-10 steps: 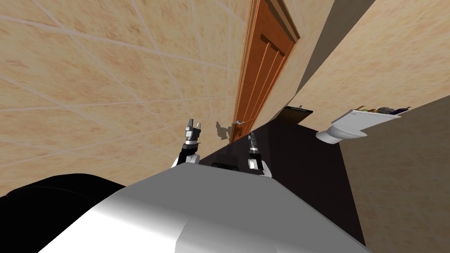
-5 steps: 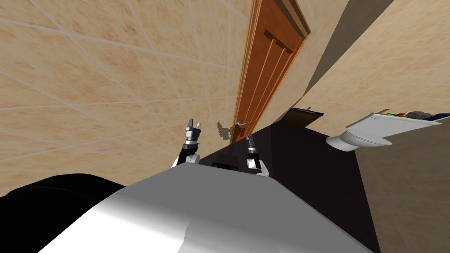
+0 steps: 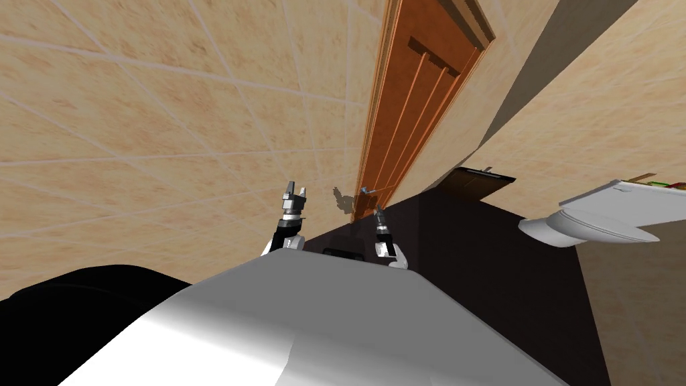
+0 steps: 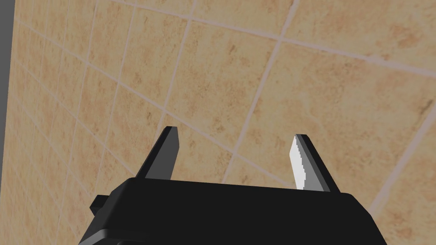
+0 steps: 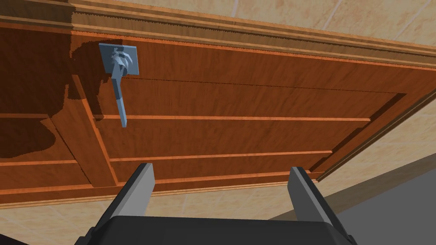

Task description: Pull the door open

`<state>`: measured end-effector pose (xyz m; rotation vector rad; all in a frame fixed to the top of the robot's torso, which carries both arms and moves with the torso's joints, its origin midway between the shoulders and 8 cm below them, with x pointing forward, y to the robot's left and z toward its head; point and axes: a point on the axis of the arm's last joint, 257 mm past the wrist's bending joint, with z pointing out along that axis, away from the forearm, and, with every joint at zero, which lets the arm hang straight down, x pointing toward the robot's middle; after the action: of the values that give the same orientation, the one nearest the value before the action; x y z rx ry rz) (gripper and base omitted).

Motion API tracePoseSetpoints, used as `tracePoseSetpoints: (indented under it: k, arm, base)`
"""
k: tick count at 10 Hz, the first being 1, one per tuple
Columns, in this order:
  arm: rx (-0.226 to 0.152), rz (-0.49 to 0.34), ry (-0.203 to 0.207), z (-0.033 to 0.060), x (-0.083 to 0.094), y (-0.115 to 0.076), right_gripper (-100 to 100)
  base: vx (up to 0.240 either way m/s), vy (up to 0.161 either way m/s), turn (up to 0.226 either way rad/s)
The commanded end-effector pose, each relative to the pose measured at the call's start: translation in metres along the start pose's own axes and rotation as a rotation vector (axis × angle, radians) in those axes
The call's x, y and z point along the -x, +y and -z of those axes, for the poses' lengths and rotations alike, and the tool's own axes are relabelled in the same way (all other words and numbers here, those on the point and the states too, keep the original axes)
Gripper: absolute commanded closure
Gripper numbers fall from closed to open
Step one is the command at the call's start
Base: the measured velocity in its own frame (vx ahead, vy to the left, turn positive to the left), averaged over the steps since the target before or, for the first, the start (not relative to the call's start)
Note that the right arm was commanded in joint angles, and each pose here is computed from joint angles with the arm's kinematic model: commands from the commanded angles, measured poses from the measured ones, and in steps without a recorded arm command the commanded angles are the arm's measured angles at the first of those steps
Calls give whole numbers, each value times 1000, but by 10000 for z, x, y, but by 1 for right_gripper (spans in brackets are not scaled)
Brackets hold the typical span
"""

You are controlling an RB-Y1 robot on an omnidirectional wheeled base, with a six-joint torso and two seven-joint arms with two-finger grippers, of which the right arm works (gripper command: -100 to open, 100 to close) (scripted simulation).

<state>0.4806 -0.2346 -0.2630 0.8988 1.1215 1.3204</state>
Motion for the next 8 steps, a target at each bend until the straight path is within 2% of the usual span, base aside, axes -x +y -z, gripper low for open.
tracePoseSetpoints:
  k: [1, 8]
  arm:
    - [-14, -10, 8, 2, -32, -90, -100]
    - [-74, -47, 40, 27, -143, -441, -100]
  base:
    - [67, -84, 119]
    - [52, -100, 112]
